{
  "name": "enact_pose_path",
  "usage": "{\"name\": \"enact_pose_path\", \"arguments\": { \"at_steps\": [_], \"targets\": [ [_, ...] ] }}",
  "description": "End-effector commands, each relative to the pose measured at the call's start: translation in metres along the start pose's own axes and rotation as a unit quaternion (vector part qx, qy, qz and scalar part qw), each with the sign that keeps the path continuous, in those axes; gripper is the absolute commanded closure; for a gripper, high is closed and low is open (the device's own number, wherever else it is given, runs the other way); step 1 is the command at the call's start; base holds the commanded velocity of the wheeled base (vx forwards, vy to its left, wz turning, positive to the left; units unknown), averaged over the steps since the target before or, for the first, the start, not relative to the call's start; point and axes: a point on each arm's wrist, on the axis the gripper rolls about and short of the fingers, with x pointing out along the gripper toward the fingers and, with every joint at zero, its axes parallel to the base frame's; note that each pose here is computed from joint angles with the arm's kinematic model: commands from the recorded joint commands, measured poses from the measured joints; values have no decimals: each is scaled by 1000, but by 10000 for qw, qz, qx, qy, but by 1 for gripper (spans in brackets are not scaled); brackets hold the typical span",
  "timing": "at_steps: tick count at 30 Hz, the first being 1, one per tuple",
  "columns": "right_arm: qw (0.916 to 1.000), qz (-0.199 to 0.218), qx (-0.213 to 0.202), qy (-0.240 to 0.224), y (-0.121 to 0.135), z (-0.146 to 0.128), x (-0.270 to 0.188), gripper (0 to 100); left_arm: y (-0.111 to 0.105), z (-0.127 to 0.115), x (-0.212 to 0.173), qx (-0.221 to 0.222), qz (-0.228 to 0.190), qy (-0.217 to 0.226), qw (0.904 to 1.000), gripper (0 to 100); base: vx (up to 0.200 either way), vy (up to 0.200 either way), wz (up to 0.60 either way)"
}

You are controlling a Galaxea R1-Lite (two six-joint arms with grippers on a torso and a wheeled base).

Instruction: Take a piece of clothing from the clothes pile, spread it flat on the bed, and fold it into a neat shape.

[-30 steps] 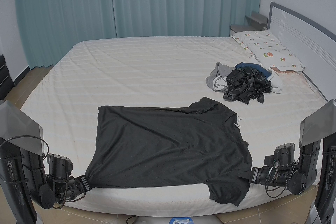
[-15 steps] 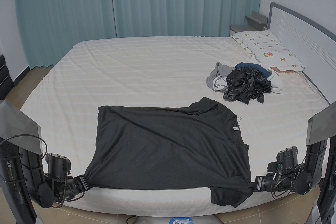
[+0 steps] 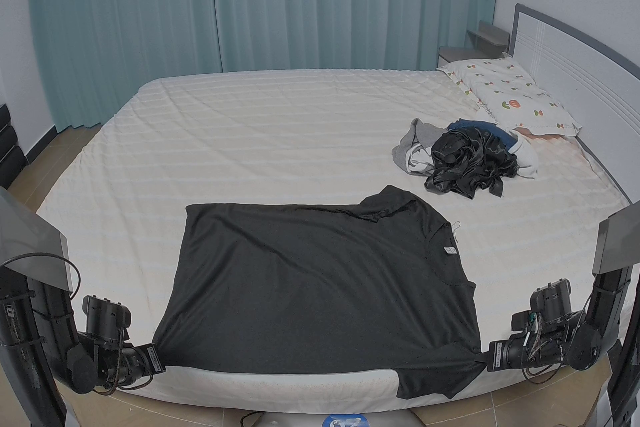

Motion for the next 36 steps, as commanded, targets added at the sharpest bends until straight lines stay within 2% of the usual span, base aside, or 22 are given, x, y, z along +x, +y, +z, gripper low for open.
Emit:
{"name": "enact_pose_path", "arguments": {
  "at_steps": [1, 3, 11, 12, 13, 14, 16, 19, 22, 23, 24, 25, 26, 28, 29, 30, 32, 36],
  "targets": [
    [9999, -11, -27, 123, 1, -4, 2, 100, 2, -3, -3, 27, 98, 56, 9999, 100, 0, 0, 0],
    [9997, 7, -112, 213, 3, -8, 3, 100, 4, -6, -3, 89, 229, 154, 9996, 100, 0, 0, 0],
    [9996, -16, -129, 264, 2, -10, 6, 100, 4, -7, -2, 129, 248, 178, 9995, 100, 0, 0, 0],
    [9996, -16, -129, 264, 2, -10, 7, 100, 4, -7, -1, 131, 251, 202, 9994, 0, 0, 0, 0],
    [9996, -13, -130, 257, 2, -9, 7, 100, 4, -7, -1, 132, 261, 206, 9994, 0, 0, 0, 0],
    [9997, -5, -129, 228, 2, -8, 7, 0, 4, -7, -1, 124, 261, 205, 9994, 0, 0, 0, 0],
    [9998, 6, -127, 149, 2, -6, 6, 0, 4, -7, -1, 83, 243, 172, 9995, 0, 0, 0, 0],
    [9994, 72, -125, -312, 3, 5, -4, 0, 3, -4, -3, 49, 163, 76, 9998, 0, 0, 0, 0],
    [9962, 140, -68, -852, 3, 21, -15, 0, 3, 5, -9, -85, -17, -235, 9997, 0, 0, 0, 0],
    [9957, 163, -83, -907, 3, 23, -16, 0, 3, 7, -9, -110, -53, -276, 9995, 0, 0, 0, 0],
    [9920, 278, -88, -1231, 7, 37, -19, 0, 3, 12, -12, -189, -299, -419, 9985, 0, 0, 0, 0],
    [9920, 278, -88, -1231, 7, 37, -19, 0, 3, 12, -12, -189, -299, -419, 9985, 0, 0, 0, 0],
    [9871, 437, 121, -1538, 14, 54, -17, 0, 5, 20, -15, -315, -581, -522, 9964, 0, 0, 0, 0],
    [9849, 501, 227, -1639, 17, 61, -15, 0, 6, 22, -16, -362, -695, -529, 9955, 0, 0, 0, 0],
    [9777, 705, 466, -1924, 25, 86, -8, 0, 7, 28, -14, -499, -1008, -497, 9924, 0, 0, 0, 0],
    [9747, 760, 572, -2022, 27, 97, -4, 0, 7, 30, -14, -611, -1128, -477, 9906, 0, 0, 0, 0],
    [9716, 787, 804, -2080, 30, 120, 7, 0, 4, 35, -10, -936, -1398, -403, 9849, 0, 0, 0, 0],
    [9689, 823, 1010, -2105, 39, 156, 22, 0, 0, 41, -8, -1315, -1782, -291, 9747, 0, 0, 0, 0]
  ]
}}
